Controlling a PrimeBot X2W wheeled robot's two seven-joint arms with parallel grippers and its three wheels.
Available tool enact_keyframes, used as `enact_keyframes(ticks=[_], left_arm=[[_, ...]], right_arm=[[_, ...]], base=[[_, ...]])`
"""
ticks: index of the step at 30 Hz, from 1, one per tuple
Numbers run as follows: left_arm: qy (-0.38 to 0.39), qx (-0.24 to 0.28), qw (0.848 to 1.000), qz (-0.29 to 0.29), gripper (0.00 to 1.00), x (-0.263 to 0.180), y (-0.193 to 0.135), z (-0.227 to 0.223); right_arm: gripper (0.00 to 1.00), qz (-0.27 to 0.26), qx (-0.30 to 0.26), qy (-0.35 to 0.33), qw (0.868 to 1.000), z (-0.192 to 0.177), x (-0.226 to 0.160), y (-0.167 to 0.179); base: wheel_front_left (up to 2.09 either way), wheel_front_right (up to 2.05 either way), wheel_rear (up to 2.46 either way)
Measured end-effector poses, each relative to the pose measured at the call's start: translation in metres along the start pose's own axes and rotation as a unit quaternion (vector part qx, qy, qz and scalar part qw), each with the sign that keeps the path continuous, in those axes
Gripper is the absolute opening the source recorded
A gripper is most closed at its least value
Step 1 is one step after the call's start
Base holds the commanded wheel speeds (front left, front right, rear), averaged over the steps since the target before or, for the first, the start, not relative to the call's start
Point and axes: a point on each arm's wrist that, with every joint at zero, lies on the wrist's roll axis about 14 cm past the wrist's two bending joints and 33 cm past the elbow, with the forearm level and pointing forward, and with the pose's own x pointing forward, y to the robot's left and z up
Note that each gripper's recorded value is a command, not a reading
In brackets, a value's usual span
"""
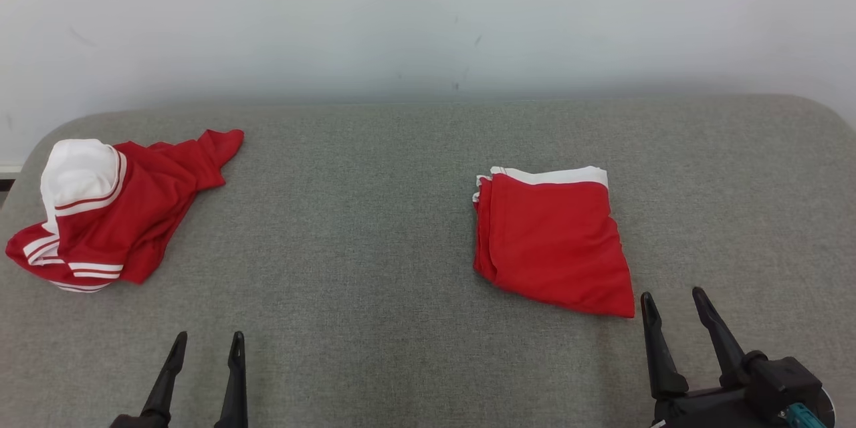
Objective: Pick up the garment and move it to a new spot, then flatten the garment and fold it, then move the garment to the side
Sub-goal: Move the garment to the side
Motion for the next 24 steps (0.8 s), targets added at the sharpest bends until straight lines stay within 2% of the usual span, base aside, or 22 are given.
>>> enact_keyframes(ticks=[24], left_arm=[[0.002, -0.007, 1.000, 0.005, 1.00, 0.0019, 0.0021, -0.0018]], right_arm=[[1.00, 0.000, 0.006, 0.004, 1.000, -0.0035, 0.0014, 0.0023]], base=[[0.00, 0.00, 0.00]])
